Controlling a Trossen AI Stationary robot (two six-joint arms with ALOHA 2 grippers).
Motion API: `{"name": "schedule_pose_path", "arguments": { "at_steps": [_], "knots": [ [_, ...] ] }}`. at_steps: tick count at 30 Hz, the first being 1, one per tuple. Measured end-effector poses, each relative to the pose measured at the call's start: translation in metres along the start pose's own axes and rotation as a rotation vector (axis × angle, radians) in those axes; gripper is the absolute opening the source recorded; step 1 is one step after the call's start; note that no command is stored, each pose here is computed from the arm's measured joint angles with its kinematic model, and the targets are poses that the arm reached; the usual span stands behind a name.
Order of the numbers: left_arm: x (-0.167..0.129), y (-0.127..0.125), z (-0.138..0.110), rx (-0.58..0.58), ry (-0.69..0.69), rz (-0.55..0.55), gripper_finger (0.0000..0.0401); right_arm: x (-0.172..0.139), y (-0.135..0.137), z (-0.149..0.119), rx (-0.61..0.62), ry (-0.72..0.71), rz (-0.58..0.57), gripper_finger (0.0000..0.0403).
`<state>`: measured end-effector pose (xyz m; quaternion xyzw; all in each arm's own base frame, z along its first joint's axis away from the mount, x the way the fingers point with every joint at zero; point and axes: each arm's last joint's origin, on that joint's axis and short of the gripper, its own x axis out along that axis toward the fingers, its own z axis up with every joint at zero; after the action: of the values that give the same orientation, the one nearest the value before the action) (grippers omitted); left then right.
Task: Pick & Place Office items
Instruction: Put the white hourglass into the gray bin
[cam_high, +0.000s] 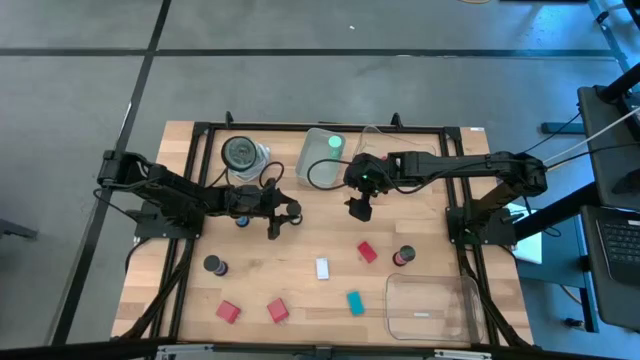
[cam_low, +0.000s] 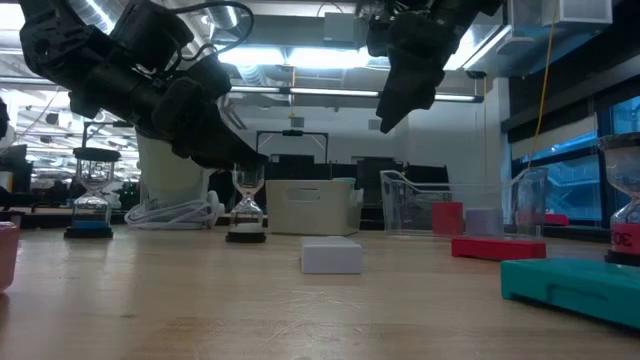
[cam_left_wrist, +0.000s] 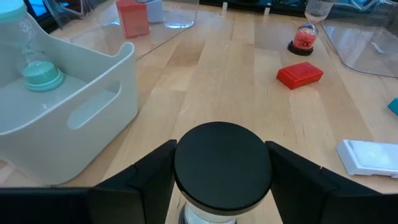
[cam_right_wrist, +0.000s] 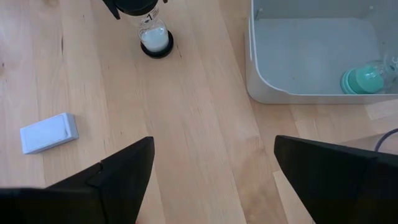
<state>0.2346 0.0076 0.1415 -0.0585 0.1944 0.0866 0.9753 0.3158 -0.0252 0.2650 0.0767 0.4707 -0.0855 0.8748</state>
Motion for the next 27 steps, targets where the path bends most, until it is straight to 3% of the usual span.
{"name": "schedule_pose_path", "arguments": {
  "at_steps": [6,13,19,23,27],
  "knots": [
    [-0.001,-0.001,0.011,-0.009,-0.063,-0.004,0.022,0.0,0.0,0.0,0.005,0.0,-0.001,0.0334],
    [-0.008,0.007,0.05,-0.017,-0.2,0.03,0.022,0.0,0.0,-0.001,0.018,0.011,-0.003,0.0334],
    [-0.008,0.036,0.084,0.026,-0.296,0.208,0.0221,0.0,0.0,-0.003,-0.007,0.03,-0.006,0.0334],
    [-0.001,0.061,0.094,0.04,-0.277,0.316,0.0221,0.0,-0.001,-0.004,-0.017,0.041,-0.007,0.0334],
    [0.013,0.084,0.099,0.002,-0.26,0.334,0.0221,0.0,-0.001,-0.004,-0.036,0.041,-0.007,0.0334]
  ]
}}
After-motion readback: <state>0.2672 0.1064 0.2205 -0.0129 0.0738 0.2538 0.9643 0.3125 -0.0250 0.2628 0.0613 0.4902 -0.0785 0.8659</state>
